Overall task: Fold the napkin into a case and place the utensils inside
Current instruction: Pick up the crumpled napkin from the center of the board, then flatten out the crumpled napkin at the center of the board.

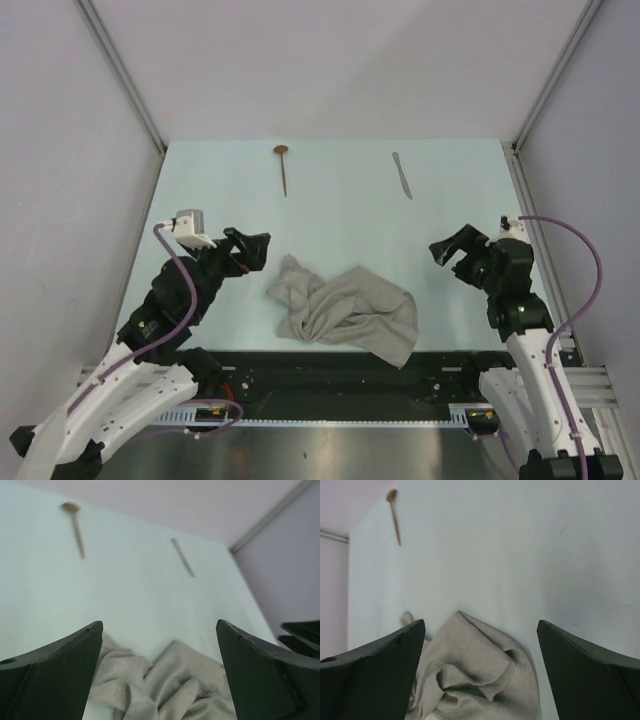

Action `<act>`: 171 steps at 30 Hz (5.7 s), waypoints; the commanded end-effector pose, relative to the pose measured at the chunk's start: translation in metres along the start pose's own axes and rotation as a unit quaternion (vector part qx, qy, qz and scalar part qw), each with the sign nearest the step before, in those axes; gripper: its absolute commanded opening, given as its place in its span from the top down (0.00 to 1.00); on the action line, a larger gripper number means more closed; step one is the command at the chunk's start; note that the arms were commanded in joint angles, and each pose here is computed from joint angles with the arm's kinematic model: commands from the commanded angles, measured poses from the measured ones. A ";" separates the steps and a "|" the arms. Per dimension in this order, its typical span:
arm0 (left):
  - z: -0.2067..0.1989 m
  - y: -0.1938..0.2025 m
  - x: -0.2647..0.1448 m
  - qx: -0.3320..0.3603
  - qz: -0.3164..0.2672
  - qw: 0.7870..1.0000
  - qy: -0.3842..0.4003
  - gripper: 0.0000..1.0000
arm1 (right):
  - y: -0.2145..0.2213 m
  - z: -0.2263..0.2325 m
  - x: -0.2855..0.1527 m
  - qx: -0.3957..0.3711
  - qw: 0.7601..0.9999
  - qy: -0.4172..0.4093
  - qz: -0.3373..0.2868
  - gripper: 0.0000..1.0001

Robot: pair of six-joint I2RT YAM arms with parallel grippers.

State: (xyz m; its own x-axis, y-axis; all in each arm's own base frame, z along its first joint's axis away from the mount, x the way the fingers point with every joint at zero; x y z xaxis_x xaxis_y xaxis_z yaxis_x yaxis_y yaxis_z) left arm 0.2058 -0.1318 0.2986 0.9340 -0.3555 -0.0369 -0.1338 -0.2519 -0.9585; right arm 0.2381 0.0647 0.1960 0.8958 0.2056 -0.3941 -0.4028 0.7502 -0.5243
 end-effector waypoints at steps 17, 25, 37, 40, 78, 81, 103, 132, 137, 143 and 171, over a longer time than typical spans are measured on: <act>-0.029 0.245 -0.007 0.109 0.489 0.865 0.013 0.01 | 0.170 -0.047 0.041 -0.162 0.923 0.188 0.293 0.00; -0.026 0.248 -0.007 0.102 0.472 0.876 0.006 0.73 | 0.169 -0.056 0.053 -0.181 0.936 0.184 0.239 0.17; -0.044 0.082 0.021 0.087 0.263 0.961 0.014 1.00 | 0.055 0.042 0.070 -0.204 0.969 0.076 0.118 1.00; -0.036 0.027 0.027 0.083 0.196 0.977 -0.011 1.00 | 0.014 0.073 0.051 -0.217 0.972 0.050 0.069 1.00; 0.138 0.045 0.197 -0.060 0.346 0.905 -0.239 0.15 | -0.108 0.168 0.244 -0.192 0.972 0.097 0.090 0.27; 0.146 0.060 0.183 -0.025 0.388 0.881 -0.269 0.00 | -0.105 0.132 0.224 -0.209 0.951 0.220 0.067 0.11; 0.114 0.209 0.017 -0.022 0.483 0.820 -0.306 0.22 | 0.105 -0.037 0.057 -0.041 0.947 0.284 0.141 0.36; 0.089 0.192 0.029 -0.064 0.405 0.890 -0.200 1.00 | 0.167 -0.095 0.042 -0.003 0.916 0.391 0.086 0.65; 0.076 0.163 0.038 -0.064 0.359 0.918 -0.157 1.00 | 0.153 -0.066 0.056 0.011 0.941 0.328 0.077 1.00; 0.045 0.064 0.060 -0.066 0.242 0.965 -0.072 1.00 | 0.055 0.062 0.041 -0.037 0.996 0.076 -0.011 1.00; -0.005 -0.238 -0.064 -0.027 -0.142 0.987 -0.063 1.00 | -0.141 0.231 -0.235 -0.169 0.892 -0.330 -0.258 1.00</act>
State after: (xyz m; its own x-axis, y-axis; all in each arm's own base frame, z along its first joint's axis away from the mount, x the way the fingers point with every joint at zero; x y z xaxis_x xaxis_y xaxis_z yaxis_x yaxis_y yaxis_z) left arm 0.1203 -0.0583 0.5728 0.8866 -0.2682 0.3767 0.2586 -0.3876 -0.8848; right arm 0.0909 0.0559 0.5538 0.7615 0.3800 0.5251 0.1504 0.6844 -0.7134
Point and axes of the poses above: each gripper's point midway between its finger pads, its own x axis out along the fingers, its own z axis along the line the jaws close on, y = z × x, the point moved 2 cm from there along -x, back along the fingers, and after that the axes turned 13 degrees about x, right-handed, at the moved point
